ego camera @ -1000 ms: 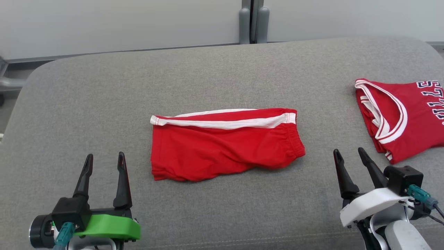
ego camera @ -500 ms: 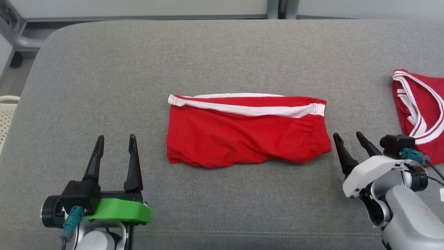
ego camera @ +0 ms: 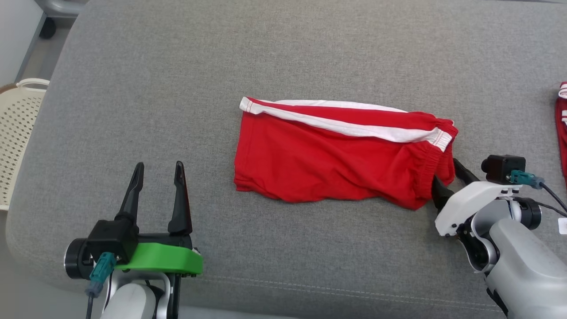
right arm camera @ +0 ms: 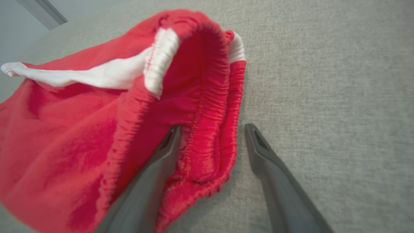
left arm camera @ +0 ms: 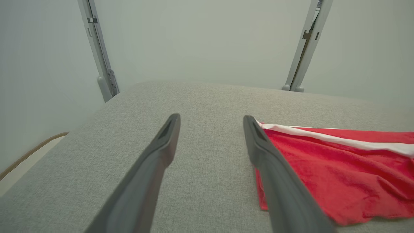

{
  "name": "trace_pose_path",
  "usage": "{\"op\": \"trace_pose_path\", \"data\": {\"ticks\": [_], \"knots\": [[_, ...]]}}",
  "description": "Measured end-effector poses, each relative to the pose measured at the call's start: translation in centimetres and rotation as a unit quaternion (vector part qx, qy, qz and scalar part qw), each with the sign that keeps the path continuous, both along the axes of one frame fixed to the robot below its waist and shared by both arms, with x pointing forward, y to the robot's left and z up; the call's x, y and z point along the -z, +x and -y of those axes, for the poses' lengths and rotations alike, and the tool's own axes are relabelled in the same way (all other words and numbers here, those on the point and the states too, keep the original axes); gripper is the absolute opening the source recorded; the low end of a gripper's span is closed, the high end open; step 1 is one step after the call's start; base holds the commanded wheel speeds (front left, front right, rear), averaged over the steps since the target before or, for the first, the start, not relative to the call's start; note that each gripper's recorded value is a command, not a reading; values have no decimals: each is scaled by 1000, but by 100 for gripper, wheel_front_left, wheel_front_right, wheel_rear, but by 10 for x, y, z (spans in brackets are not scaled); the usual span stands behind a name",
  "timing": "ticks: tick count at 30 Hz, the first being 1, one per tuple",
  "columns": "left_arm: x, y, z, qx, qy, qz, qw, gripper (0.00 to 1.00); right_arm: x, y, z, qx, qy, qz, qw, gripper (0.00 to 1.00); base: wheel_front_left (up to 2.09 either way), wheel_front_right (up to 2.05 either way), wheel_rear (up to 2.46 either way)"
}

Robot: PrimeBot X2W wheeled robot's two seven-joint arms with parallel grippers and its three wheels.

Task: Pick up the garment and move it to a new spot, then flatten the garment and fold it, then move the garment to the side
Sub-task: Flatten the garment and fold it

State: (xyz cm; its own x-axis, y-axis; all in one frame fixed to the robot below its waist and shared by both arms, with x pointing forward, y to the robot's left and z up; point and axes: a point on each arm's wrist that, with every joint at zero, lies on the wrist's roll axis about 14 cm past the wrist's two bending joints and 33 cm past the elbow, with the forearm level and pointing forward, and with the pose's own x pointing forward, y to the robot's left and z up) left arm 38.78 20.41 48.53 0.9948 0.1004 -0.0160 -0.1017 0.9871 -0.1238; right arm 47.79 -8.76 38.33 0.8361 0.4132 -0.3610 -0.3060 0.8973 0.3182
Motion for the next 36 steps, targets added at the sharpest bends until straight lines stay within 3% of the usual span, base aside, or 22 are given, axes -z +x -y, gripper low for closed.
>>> {"op": "trace_pose_path", "data": {"ticks": [1,3,11,19,23,28,36], "knots": [[1,0,-1,-2,0,-2,1000,100,1,1,-1,-3,1,-2,1000,61,0,0,0],[3,1,-1,-2,0,-3,1000,100,3,2,-2,-4,3,-6,1000,0,0,0,0],[1,10,5,9,0,4,1000,100,3,1,9,28,33,-12,999,0,0,0,0],[1,20,19,33,-3,9,999,100,4,1,77,112,26,-13,993,0,0,0,0],[1,24,25,43,-5,11,999,100,1,-1,90,132,32,-16,991,0,0,0,0],[-1,28,35,56,-6,16,998,100,-27,5,74,122,81,8,989,0,0,0,0],[-8,30,47,75,-10,26,997,100,-98,-4,8,32,181,64,981,0,0,0,0]]}}
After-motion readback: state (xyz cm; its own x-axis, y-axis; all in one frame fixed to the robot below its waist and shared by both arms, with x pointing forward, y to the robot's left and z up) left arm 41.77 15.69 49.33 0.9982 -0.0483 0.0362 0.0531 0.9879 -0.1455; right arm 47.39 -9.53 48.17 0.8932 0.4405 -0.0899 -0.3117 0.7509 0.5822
